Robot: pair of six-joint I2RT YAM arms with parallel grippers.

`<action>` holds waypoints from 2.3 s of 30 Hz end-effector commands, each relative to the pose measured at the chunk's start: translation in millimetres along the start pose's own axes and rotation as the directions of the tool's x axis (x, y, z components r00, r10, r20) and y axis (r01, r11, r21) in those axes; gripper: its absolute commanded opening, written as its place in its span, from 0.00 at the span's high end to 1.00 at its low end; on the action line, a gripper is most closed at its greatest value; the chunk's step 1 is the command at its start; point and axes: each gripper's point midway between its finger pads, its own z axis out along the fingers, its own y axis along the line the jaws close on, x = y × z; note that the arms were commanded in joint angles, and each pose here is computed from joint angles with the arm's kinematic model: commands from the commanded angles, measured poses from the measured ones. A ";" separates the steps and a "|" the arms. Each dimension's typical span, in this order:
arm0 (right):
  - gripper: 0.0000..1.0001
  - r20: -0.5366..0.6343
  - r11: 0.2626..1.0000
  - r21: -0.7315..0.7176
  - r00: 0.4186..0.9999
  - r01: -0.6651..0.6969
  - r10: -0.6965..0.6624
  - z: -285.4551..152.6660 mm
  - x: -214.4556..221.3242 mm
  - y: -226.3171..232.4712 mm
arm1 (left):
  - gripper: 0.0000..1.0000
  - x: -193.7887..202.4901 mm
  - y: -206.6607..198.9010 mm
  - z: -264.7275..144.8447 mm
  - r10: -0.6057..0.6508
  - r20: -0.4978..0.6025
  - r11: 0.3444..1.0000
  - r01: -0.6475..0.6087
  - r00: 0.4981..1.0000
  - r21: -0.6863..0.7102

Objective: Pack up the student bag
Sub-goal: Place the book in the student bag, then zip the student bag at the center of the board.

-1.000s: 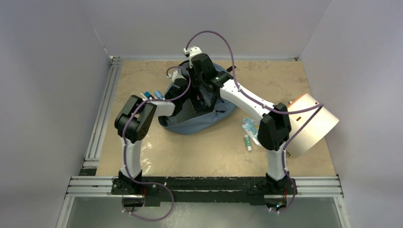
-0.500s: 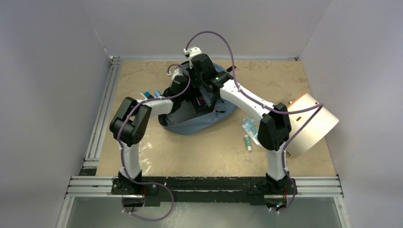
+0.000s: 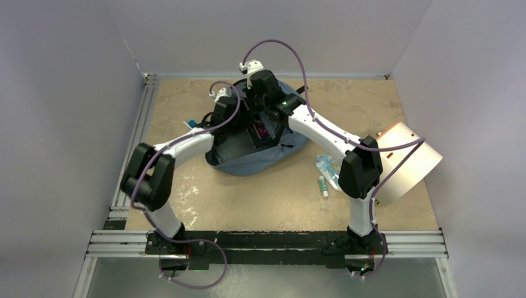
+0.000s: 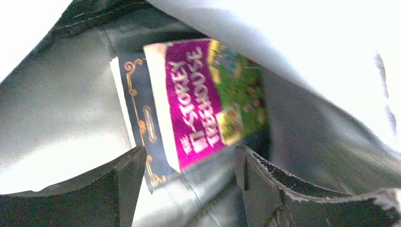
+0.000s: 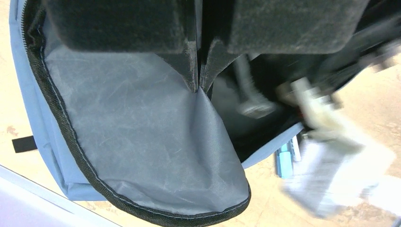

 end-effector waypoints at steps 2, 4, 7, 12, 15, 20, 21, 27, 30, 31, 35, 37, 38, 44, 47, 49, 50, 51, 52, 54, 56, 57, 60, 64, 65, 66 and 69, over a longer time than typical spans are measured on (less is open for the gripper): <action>1.00 0.134 0.999 -0.020 0.990 -0.033 0.035 -18.4 -42.6 3.2 | 0.32 -35.7 -54.0 -88.1 -0.022 0.089 0.977 0.002 0.996 0.211; 1.00 0.132 0.999 -0.022 0.990 -0.038 0.041 -18.8 -41.8 3.6 | 0.32 -35.2 -53.0 -112.3 -0.035 0.086 0.974 0.015 0.996 0.226; 1.00 0.127 0.999 -0.033 0.991 -0.042 0.046 -20.1 -39.4 5.0 | 0.32 -27.0 -37.8 -144.2 -0.025 0.074 0.979 0.010 0.997 0.202; 1.00 0.102 0.998 -0.048 0.994 -0.035 0.040 -16.4 -26.5 8.0 | 0.32 -28.2 14.6 -174.7 0.094 0.136 0.995 -0.096 0.986 0.009; 1.00 0.090 0.998 -0.051 0.995 -0.026 0.031 -14.7 -21.4 8.2 | 0.32 -24.1 56.9 -181.8 0.157 0.115 0.974 -0.134 0.981 -0.184; 1.00 0.071 0.998 -0.054 0.997 -0.023 0.027 -16.2 -13.9 7.9 | 0.32 -8.8 96.6 -184.5 0.232 0.018 0.916 -0.212 0.973 -0.340; 1.00 0.069 0.998 -0.054 0.997 -0.022 0.026 -16.7 -12.8 7.9 | 0.32 -6.1 98.5 -182.8 0.241 0.000 0.912 -0.227 0.970 -0.342; 0.98 0.046 0.998 -0.052 0.999 -0.017 0.019 -14.6 -4.2 7.6 | 0.32 -3.9 111.2 -179.3 0.267 -0.048 0.874 -0.263 0.962 -0.409; 0.99 0.036 0.999 -0.042 0.999 -0.010 0.012 -13.8 -0.4 5.3 | 0.32 -2.6 121.8 -180.1 0.284 -0.066 0.847 -0.283 0.956 -0.450; 0.99 0.034 0.999 -0.038 0.999 -0.007 0.008 -13.6 0.6 4.9 | 0.32 -1.7 124.6 -180.2 0.287 -0.072 0.841 -0.287 0.955 -0.459; 0.99 0.016 1.000 -0.019 1.000 0.001 -0.001 -11.5 7.0 1.4 | 0.33 5.2 132.3 -176.3 0.286 -0.090 0.833 -0.294 0.954 -0.469; 0.99 0.012 1.000 -0.016 1.000 0.001 -0.001 -11.3 8.4 1.0 | 0.36 8.3 133.5 -172.1 0.288 -0.099 0.833 -0.300 0.953 -0.464; 1.00 0.013 1.000 -0.016 1.000 0.000 0.000 -11.6 7.9 0.7 | 0.38 9.4 134.4 -169.7 0.292 -0.104 0.831 -0.306 0.951 -0.464; 1.00 0.015 1.000 0.006 1.000 0.011 -0.011 -11.4 7.5 -3.5 | 0.68 12.7 138.2 -158.0 0.308 -0.149 0.809 -0.341 0.940 -0.479; 1.00 0.015 0.999 0.026 1.000 0.024 -0.024 -11.1 7.0 -7.2 | 0.80 15.5 141.4 -156.0 0.309 -0.168 0.799 -0.351 0.936 -0.488; 1.00 0.013 0.999 0.031 0.999 0.034 -0.035 -11.0 7.6 -8.9 | 0.90 18.0 140.6 -155.7 0.302 -0.177 0.804 -0.350 0.937 -0.480; 1.00 0.015 0.999 0.024 0.999 0.041 -0.042 -10.9 7.2 -7.9 | 0.94 19.8 138.8 -155.5 0.295 -0.181 0.812 -0.346 0.938 -0.470; 1.00 0.011 0.999 0.006 0.999 0.045 -0.045 -10.7 8.6 -5.0 | 0.99 21.7 136.1 -155.3 0.286 -0.184 0.822 -0.339 0.941 -0.458; 1.00 0.007 0.999 -0.023 0.999 0.049 -0.048 -11.6 9.6 0.2 | 1.00 24.3 133.4 -155.2 0.275 -0.187 0.833 -0.331 0.943 -0.443; 1.00 0.009 0.993 -0.108 0.999 0.055 -0.054 -15.1 10.5 14.7 | 1.00 27.8 127.4 -155.5 0.258 -0.188 0.854 -0.315 0.948 -0.414; 0.95 0.016 0.977 -0.208 0.999 0.054 -0.052 -21.8 10.0 31.5 | 1.00 28.3 126.2 -157.6 0.251 -0.182 0.861 -0.305 0.951 -0.406; 0.90 0.023 0.970 -0.235 0.998 0.055 -0.051 -25.4 8.2 36.1 | 1.00 27.6 126.2 -159.1 0.250 -0.178 0.861 -0.303 0.952 -0.408; 0.74 0.027 0.950 -0.312 1.000 0.002 0.006 -40.7 2.9 48.7 | 1.00 23.6 127.7 -162.5 0.261 -0.166 0.854 -0.308 0.951 -0.419; 0.46 0.081 0.975 -0.211 0.993 -0.064 0.083 -51.8 -13.6 29.4 | 1.00 22.8 130.0 -164.3 0.272 -0.173 0.844 -0.321 0.947 -0.429; 0.43 0.092 0.981 -0.172 0.991 -0.085 0.102 -52.9 -14.9 21.2 | 1.00 23.3 131.0 -165.0 0.274 -0.176 0.842 -0.324 0.946 -0.431; 0.40 0.106 0.985 -0.128 0.986 -0.113 0.127 -54.2 -17.8 12.0 | 1.00 23.2 131.8 -165.5 0.274 -0.177 0.841 -0.325 0.945 -0.433; 0.41 0.116 0.977 -0.004 0.970 -0.214 0.213 -49.8 -16.8 -25.4 | 1.00 23.3 132.2 -166.8 0.275 -0.177 0.840 -0.326 0.945 -0.434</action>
